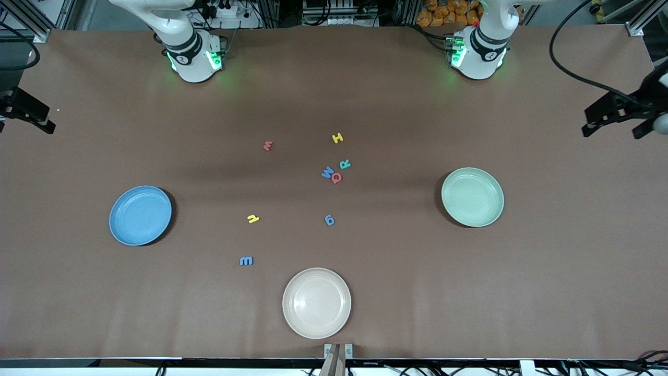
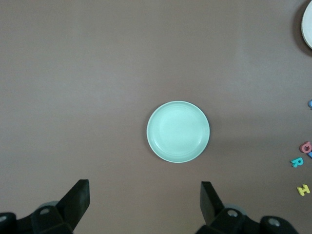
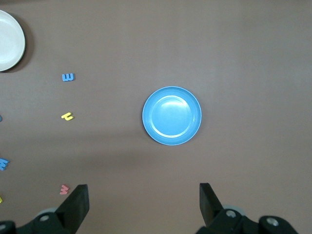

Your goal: Sort upper and lower case letters into plates

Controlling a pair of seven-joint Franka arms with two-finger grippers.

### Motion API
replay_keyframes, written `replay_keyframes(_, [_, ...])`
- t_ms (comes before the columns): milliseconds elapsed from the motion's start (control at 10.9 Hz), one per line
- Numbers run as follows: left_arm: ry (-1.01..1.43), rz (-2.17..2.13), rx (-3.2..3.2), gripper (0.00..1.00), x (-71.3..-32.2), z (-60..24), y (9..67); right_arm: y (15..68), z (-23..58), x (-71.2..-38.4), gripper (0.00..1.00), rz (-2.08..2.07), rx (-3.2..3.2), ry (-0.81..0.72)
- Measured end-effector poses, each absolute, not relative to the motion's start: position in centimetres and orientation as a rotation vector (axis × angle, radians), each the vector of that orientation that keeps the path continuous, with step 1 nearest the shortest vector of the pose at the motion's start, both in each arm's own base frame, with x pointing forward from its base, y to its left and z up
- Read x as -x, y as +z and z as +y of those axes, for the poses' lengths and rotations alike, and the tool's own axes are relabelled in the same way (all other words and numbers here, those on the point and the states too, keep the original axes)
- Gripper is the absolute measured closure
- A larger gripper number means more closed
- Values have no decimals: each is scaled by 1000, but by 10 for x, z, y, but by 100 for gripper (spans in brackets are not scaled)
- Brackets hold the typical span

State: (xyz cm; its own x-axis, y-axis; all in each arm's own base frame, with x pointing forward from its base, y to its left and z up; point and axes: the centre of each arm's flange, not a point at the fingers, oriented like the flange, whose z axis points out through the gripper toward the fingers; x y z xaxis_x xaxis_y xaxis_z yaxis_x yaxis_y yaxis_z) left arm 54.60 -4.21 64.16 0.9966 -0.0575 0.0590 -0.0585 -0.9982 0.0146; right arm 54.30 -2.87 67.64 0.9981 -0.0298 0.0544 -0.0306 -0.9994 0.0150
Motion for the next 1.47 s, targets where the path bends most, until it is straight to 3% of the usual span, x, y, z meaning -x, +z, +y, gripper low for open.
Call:
replay_keyframes(367, [-17, -50, -3127, 0, -541, -147, 607, 662, -28, -547, 0, -42, -3126, 48])
replay_keyframes(642, [-148, -23, -3125, 0, -526, -234, 566, 626, -14, -572, 0, 2, -3127, 19])
replay_keyframes(918, [-235, 146, -3111, 0, -518, -324, 498, 573, 0, -605, 0, 43, -3127, -37])
replay_keyframes(1468, [-157, 585, -2944, 0, -519, -442, 359, 456, 34, -664, 0, 57, -3131, -53])
